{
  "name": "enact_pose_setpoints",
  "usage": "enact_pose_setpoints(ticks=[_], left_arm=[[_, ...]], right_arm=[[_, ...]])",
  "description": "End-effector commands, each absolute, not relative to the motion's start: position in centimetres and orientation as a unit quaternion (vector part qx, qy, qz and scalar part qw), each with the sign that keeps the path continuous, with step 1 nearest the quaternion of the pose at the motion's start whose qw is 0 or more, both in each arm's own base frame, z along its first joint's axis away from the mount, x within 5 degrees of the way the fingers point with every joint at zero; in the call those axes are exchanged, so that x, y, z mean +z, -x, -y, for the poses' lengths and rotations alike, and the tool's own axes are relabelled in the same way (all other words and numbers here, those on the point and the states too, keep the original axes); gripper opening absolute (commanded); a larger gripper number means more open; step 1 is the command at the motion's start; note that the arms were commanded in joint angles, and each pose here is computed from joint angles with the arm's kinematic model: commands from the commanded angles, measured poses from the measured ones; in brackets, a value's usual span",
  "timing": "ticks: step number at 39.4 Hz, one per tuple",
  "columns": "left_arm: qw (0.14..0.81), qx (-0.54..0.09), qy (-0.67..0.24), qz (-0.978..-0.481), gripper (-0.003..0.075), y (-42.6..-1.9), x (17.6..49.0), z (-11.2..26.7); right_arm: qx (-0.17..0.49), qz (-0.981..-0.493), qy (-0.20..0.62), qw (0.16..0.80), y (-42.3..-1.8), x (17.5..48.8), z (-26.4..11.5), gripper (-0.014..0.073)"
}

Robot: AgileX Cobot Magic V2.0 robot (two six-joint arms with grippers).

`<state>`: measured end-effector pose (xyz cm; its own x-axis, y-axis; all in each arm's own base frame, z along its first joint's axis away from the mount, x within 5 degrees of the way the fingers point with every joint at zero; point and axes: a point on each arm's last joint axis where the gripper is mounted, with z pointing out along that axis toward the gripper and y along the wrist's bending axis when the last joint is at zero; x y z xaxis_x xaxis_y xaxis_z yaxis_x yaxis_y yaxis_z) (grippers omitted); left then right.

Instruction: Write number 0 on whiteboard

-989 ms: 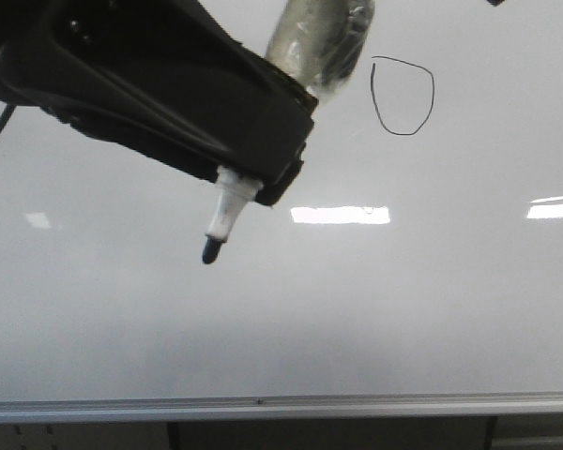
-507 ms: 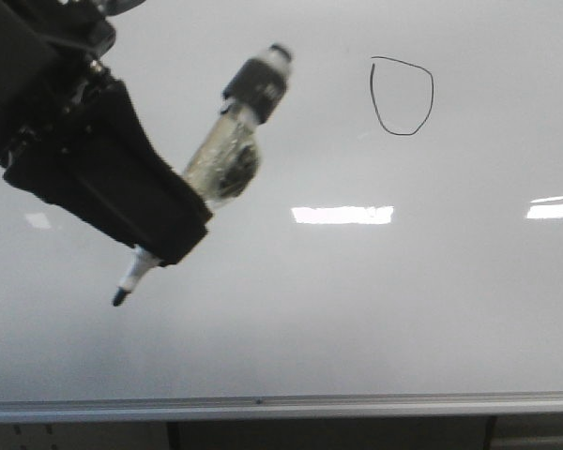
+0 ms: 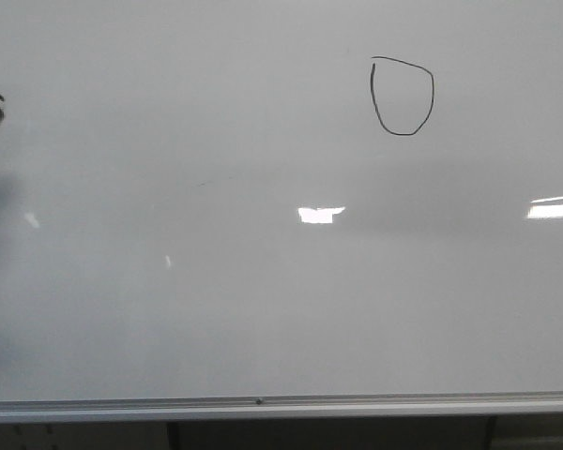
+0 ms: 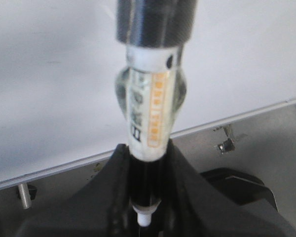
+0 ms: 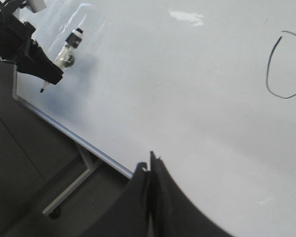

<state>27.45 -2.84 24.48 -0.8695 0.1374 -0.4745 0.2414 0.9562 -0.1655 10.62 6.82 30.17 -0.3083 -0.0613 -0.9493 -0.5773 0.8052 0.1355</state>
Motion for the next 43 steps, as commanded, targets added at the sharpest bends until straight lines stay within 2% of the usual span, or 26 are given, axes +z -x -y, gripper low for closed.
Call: enact_pose_setpoints(ticks=[1, 10, 19, 28, 32, 39, 43], left_arm=[[0.295, -0.097, -0.051, -0.949, -0.0019, -28.0, 26.5, 0.8], [0.380, -0.049, -0.017, -0.924, -0.0019, -30.3, 28.7, -1.8], [0.368, -0.048, -0.013, -0.929, -0.0019, -33.6, 27.1, -2.3], [0.370, -0.043, -0.010, -0.928, -0.0013, -34.5, 26.4, -2.4], [0.365, -0.045, -0.012, -0.930, 0.0049, -34.7, 26.0, -2.2], [0.353, -0.048, -0.011, -0.934, 0.0299, -35.0, 25.1, -2.2], [0.353, -0.047, -0.011, -0.934, 0.0408, -35.0, 25.1, -2.2]], right_arm=[[0.225, -0.749, 0.175, 0.598, -10.1, 30.8, -6.0, -0.0067], [0.226, -0.746, 0.175, 0.601, -9.7, 30.4, -5.8, -0.0069], [0.226, -0.747, 0.176, 0.600, -9.7, 30.4, -5.9, -0.0069], [0.227, -0.748, 0.178, 0.598, -9.6, 30.4, -5.9, -0.0069], [0.227, -0.748, 0.178, 0.598, -9.6, 30.4, -5.9, -0.0069], [0.227, -0.748, 0.178, 0.598, -9.6, 30.4, -5.9, -0.0069], [0.227, -0.748, 0.178, 0.598, -9.6, 30.4, -5.9, -0.0069]])
